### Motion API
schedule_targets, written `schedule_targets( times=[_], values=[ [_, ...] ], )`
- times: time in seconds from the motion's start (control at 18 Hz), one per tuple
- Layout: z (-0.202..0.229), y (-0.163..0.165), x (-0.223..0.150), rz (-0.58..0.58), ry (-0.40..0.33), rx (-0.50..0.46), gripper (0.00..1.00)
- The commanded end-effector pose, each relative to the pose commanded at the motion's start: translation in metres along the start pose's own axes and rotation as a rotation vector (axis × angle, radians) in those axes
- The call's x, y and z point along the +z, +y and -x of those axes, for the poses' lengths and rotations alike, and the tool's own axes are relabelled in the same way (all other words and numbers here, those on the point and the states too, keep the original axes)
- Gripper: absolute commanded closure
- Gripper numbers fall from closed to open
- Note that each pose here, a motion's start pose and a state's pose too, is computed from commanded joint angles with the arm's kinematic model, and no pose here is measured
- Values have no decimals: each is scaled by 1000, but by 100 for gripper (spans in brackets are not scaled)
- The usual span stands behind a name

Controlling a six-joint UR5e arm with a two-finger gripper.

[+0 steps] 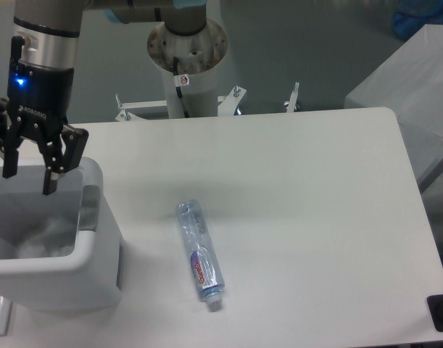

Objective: Place the trash in the trash can
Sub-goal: 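Move the gripper from the bin to above the water bottle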

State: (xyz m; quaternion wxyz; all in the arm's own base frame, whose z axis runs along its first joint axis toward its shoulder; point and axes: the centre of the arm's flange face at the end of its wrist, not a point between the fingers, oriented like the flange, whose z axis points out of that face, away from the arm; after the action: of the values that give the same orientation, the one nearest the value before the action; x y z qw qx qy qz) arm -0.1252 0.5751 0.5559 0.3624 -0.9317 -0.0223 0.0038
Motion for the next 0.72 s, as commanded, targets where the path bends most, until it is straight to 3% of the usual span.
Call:
schedule_targets(
  times=[0.11,0.33,0.56,0.72],
  values=[
    [29,7,-4,3,-32,-98,1],
    [123,32,-2,16,-120,-423,0],
    [184,68,53,124,-137,-593,0],
    [210,100,94,222,-126,-660,0]
  ],
)
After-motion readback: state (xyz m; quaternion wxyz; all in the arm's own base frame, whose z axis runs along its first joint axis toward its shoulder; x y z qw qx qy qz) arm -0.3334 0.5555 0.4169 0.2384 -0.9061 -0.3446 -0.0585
